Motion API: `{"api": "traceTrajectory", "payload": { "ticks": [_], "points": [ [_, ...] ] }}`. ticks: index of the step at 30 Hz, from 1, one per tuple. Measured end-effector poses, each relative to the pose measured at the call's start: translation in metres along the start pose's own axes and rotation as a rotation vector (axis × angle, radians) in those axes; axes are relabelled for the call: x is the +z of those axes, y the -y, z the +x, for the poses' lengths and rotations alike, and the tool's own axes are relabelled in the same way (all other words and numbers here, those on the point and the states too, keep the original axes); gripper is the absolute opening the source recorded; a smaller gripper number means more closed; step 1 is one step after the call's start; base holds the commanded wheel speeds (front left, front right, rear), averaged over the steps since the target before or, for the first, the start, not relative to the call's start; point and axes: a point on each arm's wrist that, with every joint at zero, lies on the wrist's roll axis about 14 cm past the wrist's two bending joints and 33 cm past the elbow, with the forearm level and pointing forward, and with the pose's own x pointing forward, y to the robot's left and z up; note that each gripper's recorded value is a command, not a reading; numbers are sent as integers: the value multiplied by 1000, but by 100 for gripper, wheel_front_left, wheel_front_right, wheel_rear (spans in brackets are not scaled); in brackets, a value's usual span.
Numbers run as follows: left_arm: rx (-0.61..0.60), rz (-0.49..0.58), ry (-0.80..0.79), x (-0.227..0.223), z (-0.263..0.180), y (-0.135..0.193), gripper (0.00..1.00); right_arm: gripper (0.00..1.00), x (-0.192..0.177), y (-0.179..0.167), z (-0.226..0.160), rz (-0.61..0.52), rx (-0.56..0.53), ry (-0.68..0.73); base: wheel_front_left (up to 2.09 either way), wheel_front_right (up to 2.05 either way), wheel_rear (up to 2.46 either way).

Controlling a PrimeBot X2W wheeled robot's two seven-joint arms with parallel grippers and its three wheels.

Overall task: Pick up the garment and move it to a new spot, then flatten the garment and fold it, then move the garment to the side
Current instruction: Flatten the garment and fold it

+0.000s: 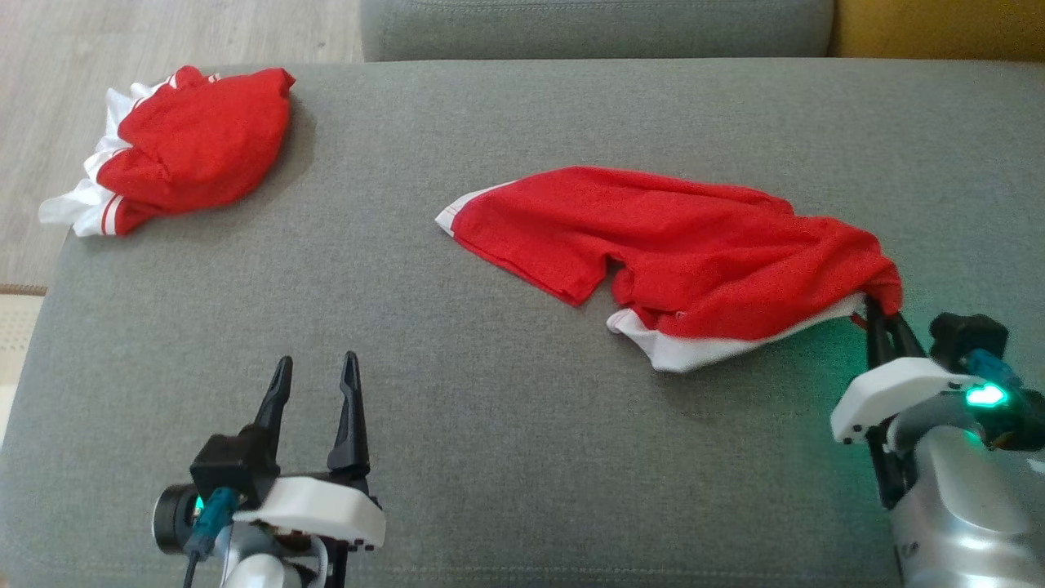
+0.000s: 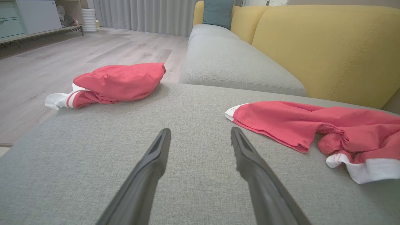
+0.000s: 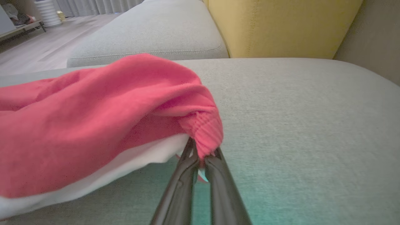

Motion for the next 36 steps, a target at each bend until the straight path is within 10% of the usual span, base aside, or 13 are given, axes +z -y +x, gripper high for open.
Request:
{"api": "traceTrajectory", "payload": {
  "ticks": [4, 7, 24, 36],
  "points": [
    [-8, 0, 4, 1, 0, 2, 100, 0, 3, 16, -4, -19, -35, 5, 0, 0, 0],
    [-18, -1, 7, 2, 1, 5, 100, 100, 3, 25, -7, -36, -53, -3, 0, 0, 0],
    [-40, -2, -2, -1, -3, 14, 100, 100, 40, 56, -27, -79, -135, 147, 0, 0, 0],
    [-28, -4, 0, 0, -5, 10, 100, 100, 36, -94, -24, -162, 288, 121, 0, 0, 0]
  ]
}}
